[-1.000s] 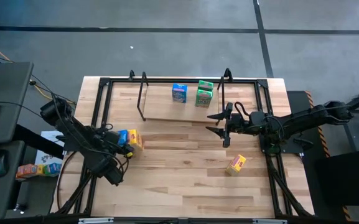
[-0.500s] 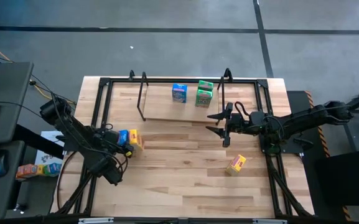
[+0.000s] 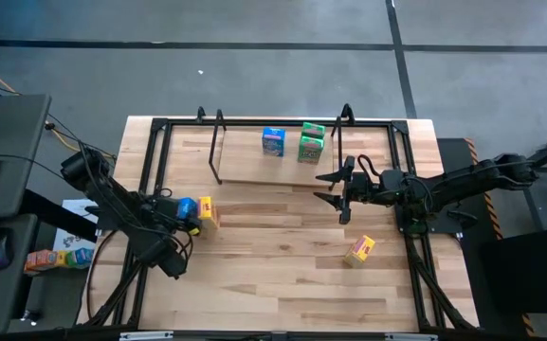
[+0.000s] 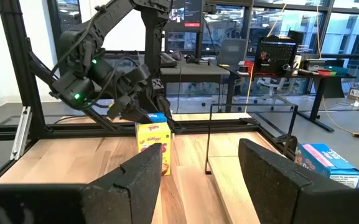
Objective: Stack cereal on shelf
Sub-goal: Put the blue cereal box on the shelf
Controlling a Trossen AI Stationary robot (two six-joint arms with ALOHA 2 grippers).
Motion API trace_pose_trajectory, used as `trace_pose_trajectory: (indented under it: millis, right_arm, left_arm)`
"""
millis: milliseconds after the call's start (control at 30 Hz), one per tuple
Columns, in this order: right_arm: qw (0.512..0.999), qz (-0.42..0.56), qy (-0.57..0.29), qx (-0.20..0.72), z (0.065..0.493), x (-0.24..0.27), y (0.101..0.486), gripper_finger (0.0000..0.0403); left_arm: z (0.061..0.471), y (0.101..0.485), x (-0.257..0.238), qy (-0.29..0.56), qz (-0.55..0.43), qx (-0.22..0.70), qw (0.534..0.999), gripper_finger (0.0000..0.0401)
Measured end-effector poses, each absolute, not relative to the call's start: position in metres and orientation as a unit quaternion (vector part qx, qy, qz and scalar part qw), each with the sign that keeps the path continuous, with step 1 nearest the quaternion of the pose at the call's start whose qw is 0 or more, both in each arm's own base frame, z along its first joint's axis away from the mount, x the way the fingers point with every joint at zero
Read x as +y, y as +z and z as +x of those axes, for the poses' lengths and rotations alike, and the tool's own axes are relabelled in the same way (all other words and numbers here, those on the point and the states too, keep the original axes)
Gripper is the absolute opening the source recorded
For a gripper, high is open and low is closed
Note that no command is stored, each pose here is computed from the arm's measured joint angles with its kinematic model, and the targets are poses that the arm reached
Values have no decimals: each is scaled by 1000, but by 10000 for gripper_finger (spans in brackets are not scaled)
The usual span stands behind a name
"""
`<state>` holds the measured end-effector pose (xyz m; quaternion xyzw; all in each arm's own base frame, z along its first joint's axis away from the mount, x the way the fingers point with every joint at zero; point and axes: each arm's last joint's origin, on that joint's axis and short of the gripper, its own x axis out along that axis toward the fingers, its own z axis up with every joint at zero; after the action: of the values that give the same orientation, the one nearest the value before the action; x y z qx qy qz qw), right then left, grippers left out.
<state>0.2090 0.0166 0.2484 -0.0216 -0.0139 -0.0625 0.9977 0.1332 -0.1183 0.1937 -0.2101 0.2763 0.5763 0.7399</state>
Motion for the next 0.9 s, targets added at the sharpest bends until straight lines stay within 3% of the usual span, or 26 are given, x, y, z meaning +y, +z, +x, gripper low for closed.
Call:
trace_pose_trajectory:
  millis: [433, 900]
  right_arm:
    - [998, -21, -63, -14, 209, 17, 248, 204]
    - [998, -21, -63, -13, 209, 17, 248, 204]
  left_arm:
    - [140, 189, -123, 547, -237, 272, 756, 302]
    - [139, 190, -122, 550, -231, 273, 755, 155]
